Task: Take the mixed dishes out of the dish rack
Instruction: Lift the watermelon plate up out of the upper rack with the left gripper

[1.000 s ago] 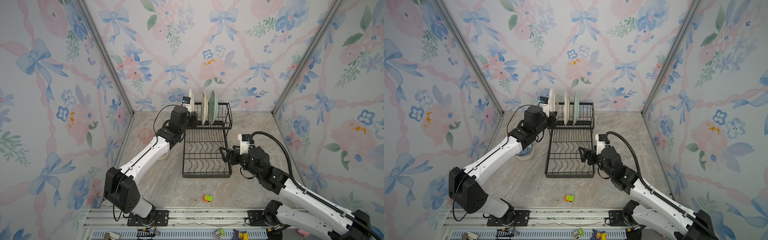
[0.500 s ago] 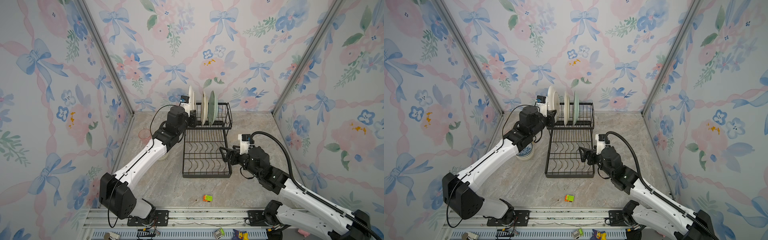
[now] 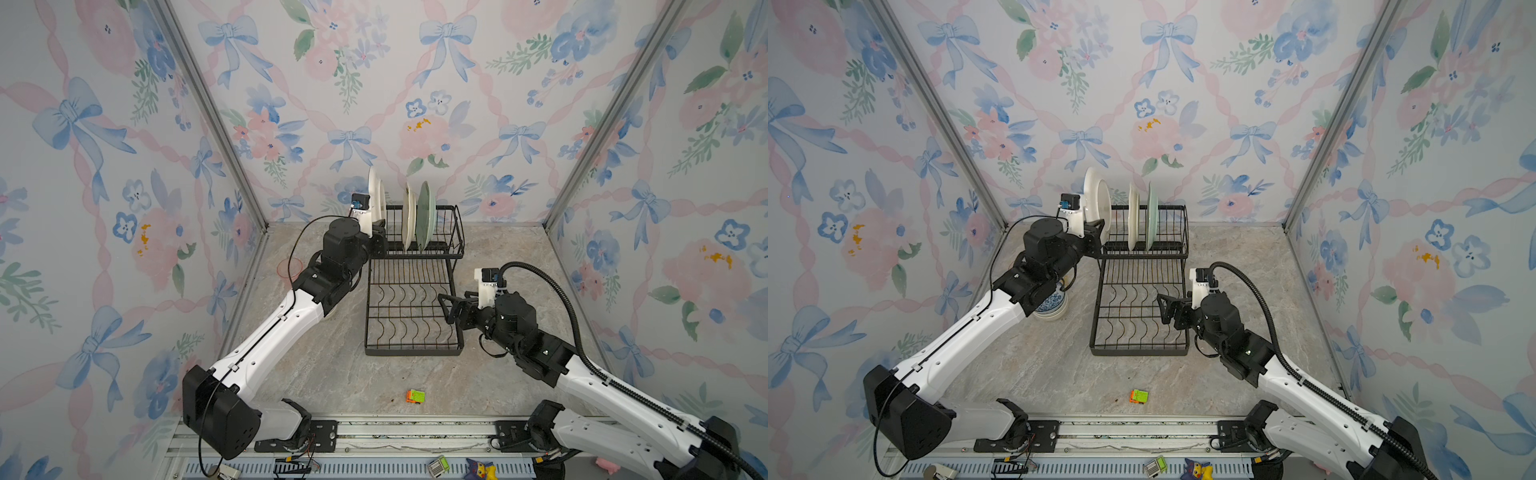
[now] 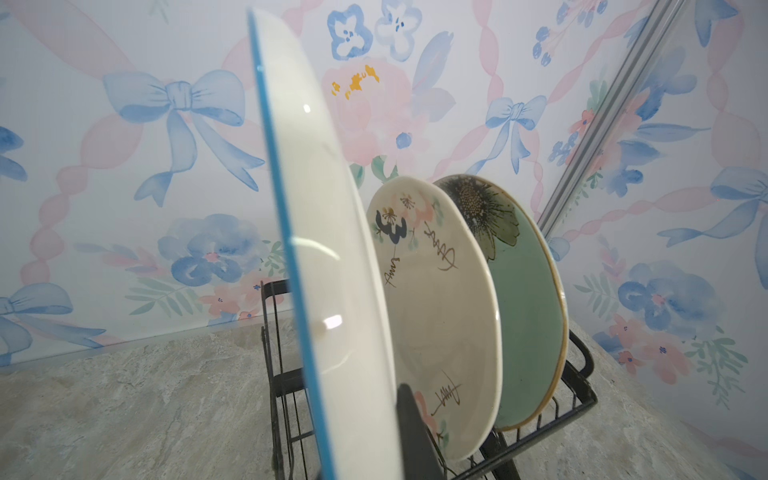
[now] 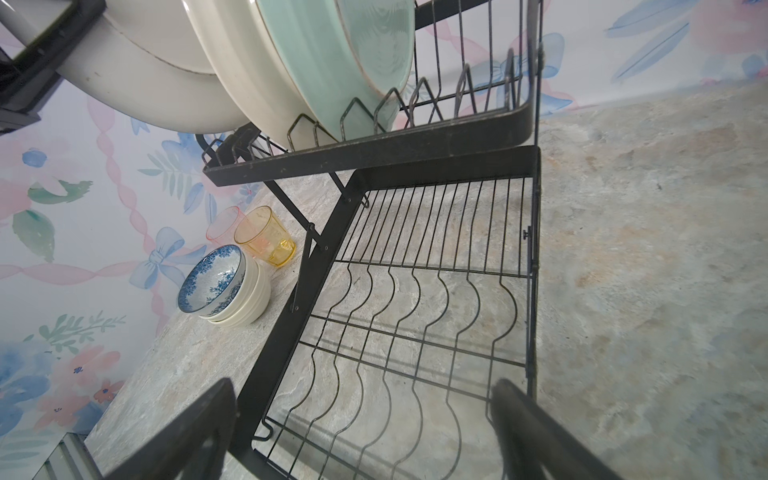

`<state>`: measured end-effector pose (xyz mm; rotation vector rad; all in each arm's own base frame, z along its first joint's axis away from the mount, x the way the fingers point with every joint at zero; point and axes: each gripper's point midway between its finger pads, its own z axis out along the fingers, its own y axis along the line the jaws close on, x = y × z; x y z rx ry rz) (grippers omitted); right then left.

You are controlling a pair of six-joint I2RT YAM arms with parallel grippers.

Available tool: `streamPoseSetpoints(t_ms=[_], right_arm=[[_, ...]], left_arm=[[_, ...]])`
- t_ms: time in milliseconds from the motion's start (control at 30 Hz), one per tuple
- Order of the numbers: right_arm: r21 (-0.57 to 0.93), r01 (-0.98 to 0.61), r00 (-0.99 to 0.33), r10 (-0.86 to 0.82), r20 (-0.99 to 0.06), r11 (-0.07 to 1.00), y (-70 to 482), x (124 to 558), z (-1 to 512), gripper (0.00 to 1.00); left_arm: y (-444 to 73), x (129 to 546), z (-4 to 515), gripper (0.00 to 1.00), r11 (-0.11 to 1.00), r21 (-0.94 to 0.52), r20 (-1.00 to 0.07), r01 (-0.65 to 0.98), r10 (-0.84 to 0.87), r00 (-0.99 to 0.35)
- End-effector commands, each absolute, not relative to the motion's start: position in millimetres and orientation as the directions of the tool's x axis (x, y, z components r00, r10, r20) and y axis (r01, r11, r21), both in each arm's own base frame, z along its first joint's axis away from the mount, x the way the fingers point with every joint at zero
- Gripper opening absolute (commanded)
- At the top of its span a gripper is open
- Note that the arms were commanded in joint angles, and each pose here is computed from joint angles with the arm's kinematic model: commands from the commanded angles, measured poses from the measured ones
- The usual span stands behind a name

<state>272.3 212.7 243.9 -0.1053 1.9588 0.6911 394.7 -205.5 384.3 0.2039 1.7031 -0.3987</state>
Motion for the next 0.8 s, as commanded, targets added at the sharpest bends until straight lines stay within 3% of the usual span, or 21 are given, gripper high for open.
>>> streamPoseSetpoints(t_ms=[0,767], right_arm=[[0.431,-0.364,-0.474,0.234,-0.849,0.826,212.4,274.2,252.4,0.97],[0.444,-0.388,-0.5,0.22,-0.837,0.807,224.9,272.1,258.9,0.97]], left_arm=[[-190.4,376.1,454.7,0.0,0.919,-0.158,-0.982,0.363,-0.185,0.043],[-112.1,300.0,428.7,0.0,0.958,-0.196,-0.974,0.207,-0.215,0.07]])
